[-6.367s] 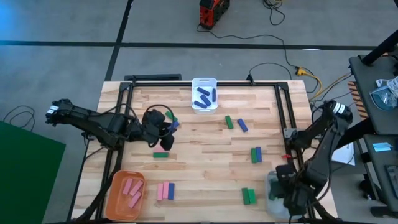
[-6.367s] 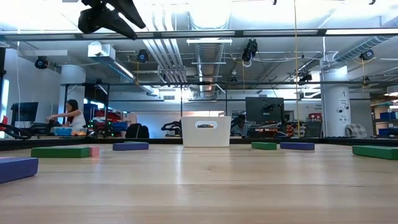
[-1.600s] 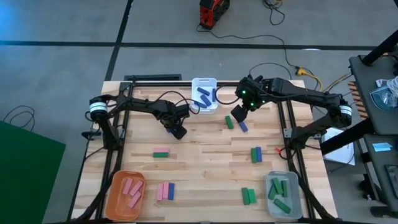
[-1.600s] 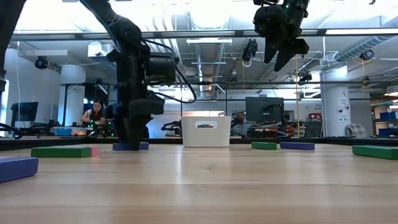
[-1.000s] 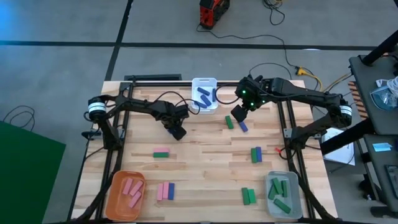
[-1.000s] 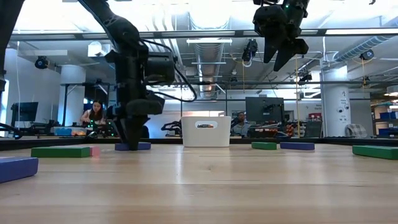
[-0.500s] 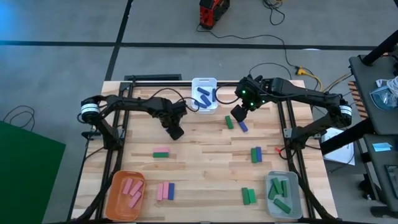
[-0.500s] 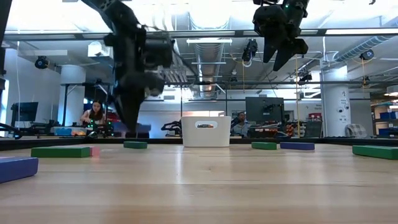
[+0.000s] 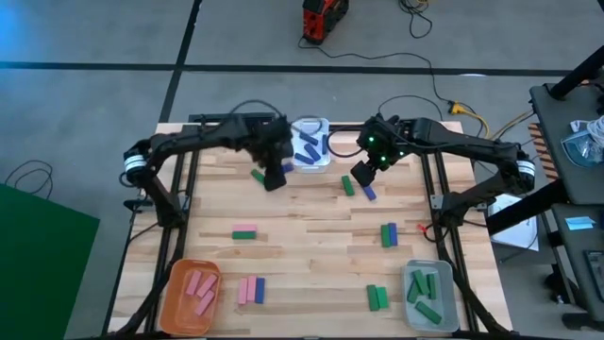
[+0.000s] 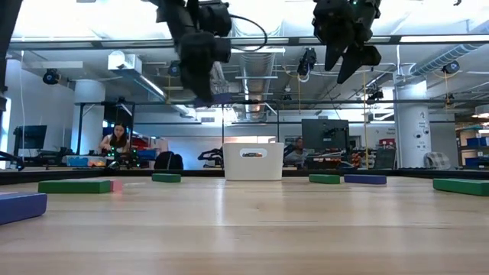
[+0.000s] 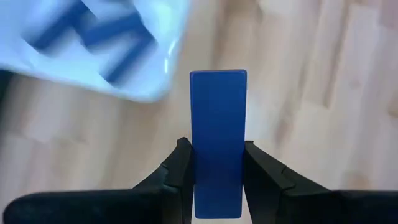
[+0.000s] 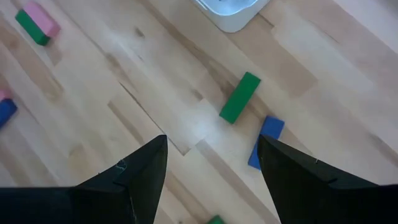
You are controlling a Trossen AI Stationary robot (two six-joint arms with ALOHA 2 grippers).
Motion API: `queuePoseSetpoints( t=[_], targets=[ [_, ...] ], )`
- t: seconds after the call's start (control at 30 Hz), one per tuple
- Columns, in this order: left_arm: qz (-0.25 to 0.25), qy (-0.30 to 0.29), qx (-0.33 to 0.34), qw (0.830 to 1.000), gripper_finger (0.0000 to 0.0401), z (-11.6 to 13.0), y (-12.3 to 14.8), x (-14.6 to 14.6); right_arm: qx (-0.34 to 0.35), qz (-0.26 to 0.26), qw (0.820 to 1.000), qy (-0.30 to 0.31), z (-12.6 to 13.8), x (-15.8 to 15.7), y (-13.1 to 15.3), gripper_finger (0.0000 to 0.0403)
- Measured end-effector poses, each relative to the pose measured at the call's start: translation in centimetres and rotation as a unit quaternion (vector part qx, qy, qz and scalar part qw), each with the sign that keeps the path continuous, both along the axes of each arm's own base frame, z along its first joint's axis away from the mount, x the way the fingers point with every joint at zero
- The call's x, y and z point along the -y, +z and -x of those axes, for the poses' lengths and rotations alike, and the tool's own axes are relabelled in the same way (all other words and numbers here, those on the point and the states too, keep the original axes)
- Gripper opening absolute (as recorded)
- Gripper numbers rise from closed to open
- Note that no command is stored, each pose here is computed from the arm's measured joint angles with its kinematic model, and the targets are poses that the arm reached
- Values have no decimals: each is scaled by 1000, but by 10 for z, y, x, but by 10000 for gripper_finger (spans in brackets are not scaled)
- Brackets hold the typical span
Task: Sort blocks
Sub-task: Put the blue block into the white bin
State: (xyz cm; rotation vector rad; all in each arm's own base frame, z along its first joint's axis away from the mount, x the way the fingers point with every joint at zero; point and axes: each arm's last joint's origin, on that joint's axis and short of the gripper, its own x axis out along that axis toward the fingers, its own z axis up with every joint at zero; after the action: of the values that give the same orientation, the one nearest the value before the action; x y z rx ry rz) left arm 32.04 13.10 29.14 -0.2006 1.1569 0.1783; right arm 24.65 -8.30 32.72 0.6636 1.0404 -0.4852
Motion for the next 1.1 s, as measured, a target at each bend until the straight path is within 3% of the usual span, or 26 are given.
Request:
queuePoseSetpoints(
  t=[0.23, 0.53, 0.77, 1.1],
  targets=[
    [-54, -38, 25, 997, 81, -22, 14, -39, 29, 1, 999, -17, 19, -7, 17, 238],
    [-140, -80, -55, 985, 81, -61, -18, -80, 68, 12, 996, -52, 39, -12, 35, 238],
    [-162, -98, -51, 981, 79, -78, -14, -99, 69, 14, 996, -55, 39, -12, 35, 237],
    [-153, -99, -69, 981, 82, -79, -8, -118, 61, 19, 997, -44, 36, -11, 32, 237]
  ],
)
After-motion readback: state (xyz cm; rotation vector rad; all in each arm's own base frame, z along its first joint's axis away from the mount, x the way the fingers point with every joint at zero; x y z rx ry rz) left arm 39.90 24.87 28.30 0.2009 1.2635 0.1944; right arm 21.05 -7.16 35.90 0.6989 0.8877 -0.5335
